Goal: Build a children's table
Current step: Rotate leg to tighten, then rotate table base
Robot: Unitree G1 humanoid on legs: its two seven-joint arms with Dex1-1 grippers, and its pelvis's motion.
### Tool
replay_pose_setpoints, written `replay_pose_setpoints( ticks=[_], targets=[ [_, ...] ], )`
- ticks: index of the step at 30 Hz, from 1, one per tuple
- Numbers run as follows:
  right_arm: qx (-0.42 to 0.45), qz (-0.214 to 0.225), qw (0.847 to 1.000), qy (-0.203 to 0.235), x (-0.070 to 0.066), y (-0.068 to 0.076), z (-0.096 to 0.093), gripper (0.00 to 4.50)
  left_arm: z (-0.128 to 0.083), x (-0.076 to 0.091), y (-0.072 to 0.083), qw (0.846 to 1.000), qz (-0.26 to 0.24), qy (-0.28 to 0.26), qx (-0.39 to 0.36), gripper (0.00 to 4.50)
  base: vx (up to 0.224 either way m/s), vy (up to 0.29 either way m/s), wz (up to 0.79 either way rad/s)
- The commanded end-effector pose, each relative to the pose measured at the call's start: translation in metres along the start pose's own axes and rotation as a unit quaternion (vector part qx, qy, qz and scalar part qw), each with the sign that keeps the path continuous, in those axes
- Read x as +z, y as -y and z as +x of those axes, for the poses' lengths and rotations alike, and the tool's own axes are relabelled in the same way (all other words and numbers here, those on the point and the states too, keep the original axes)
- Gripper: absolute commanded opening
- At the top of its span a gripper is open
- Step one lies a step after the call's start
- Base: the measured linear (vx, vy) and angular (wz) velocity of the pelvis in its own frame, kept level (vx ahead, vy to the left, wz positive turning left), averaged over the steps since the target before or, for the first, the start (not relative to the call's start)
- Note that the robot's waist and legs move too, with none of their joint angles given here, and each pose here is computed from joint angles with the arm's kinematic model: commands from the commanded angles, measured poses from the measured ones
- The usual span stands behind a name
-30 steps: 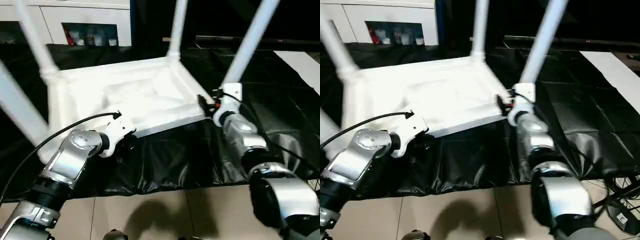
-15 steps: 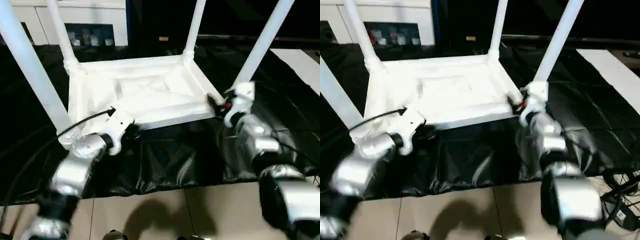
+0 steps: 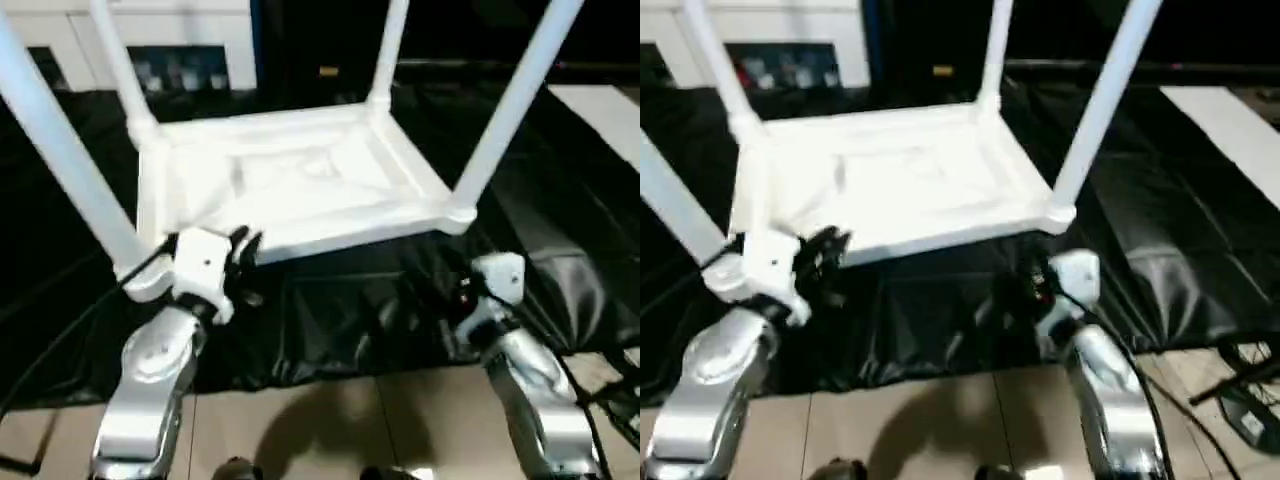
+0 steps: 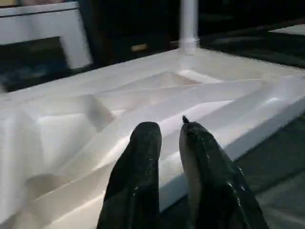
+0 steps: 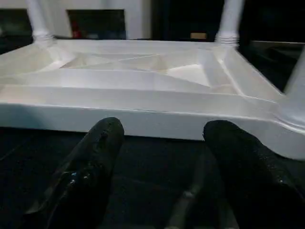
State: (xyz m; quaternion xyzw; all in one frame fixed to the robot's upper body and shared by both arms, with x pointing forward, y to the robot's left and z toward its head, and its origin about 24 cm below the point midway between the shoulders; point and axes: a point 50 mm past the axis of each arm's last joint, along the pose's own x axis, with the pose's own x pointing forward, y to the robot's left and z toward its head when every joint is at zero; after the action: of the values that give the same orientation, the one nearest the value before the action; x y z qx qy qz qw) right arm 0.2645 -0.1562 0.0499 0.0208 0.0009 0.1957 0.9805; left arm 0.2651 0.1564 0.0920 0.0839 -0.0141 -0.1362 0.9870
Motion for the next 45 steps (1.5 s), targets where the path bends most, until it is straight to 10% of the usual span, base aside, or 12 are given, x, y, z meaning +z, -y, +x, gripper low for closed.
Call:
replay_pose_setpoints(
  ticks=[1, 9, 20, 28, 45],
  targets=[
    [0.004, -0.017, 1.0, -0.006, 0.0, -0.004, 0.005, 3.2, 0.001, -0.007, -0.003, 0.999, 0.005, -0.022, 0.024, 0.97, 0.013, -0.122, 0.5],
    [-0.005, -0.01, 0.999, -0.032, 0.003, -0.017, 0.02, 3.2, 0.002, -0.011, -0.016, 0.993, -0.006, -0.039, 0.108, 0.97, -0.01, -0.16, 0.37],
    [-0.062, -0.046, 0.996, -0.048, -0.004, 0.002, 0.01, 3.2, -0.006, -0.012, -0.035, 0.987, -0.042, -0.019, 0.155, 0.97, -0.019, 0.037, 0.17],
    [-0.028, 0.004, 0.999, -0.031, 0.002, 0.003, 0.01, 3.59, 0.005, -0.011, -0.042, 0.991, -0.062, -0.021, 0.113, 1.65, 0.0, 0.0, 0.0],
    [0.003, -0.045, 0.998, -0.05, 0.005, 0.018, 0.015, 4.31, 0.044, -0.008, -0.069, 0.981, -0.111, -0.022, 0.158, 3.0, 0.0, 0.0, 0.0]
  ],
)
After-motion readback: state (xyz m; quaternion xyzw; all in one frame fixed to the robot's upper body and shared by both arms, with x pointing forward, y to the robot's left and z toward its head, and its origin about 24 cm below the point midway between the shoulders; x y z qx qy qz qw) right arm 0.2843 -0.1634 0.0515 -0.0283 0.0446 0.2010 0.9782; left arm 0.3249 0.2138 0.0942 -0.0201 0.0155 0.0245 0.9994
